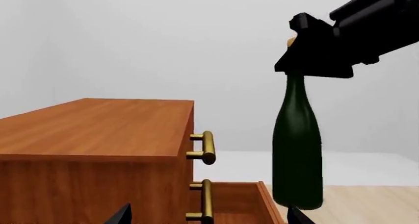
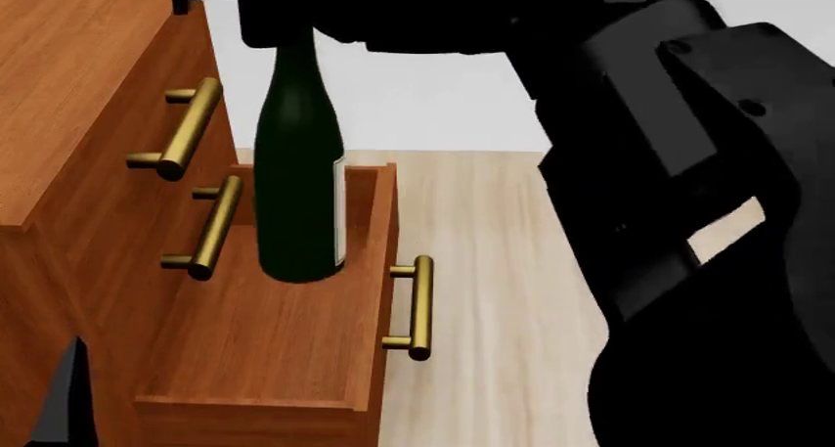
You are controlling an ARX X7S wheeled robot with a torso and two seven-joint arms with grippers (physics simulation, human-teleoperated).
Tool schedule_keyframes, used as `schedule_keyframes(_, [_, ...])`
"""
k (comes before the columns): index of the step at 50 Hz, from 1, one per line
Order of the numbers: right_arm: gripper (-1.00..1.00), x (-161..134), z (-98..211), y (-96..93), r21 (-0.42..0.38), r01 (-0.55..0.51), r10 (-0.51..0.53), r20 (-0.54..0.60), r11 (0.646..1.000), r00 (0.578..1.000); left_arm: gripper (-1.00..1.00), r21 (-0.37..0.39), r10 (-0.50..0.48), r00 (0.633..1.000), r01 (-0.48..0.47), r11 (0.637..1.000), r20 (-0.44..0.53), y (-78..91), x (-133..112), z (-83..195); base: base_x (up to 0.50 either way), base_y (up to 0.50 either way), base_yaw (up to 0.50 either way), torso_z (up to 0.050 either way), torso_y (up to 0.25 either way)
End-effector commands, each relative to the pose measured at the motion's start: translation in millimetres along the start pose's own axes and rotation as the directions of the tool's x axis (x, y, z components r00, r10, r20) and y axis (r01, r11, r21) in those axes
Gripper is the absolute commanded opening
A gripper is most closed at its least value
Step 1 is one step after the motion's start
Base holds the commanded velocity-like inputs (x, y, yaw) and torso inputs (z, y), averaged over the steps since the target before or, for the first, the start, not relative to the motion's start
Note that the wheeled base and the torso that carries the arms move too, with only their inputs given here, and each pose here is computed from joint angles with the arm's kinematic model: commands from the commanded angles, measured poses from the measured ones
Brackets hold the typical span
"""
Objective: Put the wine bottle in the bottom drawer of the cabinet.
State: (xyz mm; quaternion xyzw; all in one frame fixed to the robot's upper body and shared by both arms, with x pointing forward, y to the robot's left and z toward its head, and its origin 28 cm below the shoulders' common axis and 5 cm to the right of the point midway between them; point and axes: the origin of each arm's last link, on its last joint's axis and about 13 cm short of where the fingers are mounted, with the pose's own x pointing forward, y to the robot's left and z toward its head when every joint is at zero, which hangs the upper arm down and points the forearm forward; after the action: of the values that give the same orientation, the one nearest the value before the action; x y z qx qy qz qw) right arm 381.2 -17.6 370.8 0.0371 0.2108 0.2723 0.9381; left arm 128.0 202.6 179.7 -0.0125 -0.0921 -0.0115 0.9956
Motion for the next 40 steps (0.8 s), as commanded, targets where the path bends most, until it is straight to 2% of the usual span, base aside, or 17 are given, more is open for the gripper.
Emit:
schedule_keyframes(1, [-1.0,9,-5,1.6,0.078,-0.035,0.033,0.024,0.996,0.999,1.0,-0.007,-0.013,1.0,0.014,1.0,0.015,0.1,0,1,0.0,0.0,0.0,0.0,0.0])
schedule_keyframes(8, [-1.0,12,-10,-3.2,0.093,-0.022,0.022,0.004,0.995,1.0,1.0,-0.001,-0.011,1.0,0.011,1.0,0.012,1.0,0,-1,0.0,0.0,0.0,0.0,0.0])
schedule_keyframes(30, [-1.0,17,-17,3.2,0.14,-0.081,0.082,-0.002,0.987,0.997,1.0,0.005,-0.013,1.0,0.013,1.0,-0.009,3.2,-1,-4,0.0,0.0,0.0,0.0,0.001])
schedule_keyframes(40, [-1.0,20,-23,3.8,0.11,-0.085,0.089,-0.03,0.99,0.996,1.0,0.01,-0.025,1.0,0.025,1.0,-0.017,1.8,-1,-4,0.0,0.0,0.0,0.0,0.0])
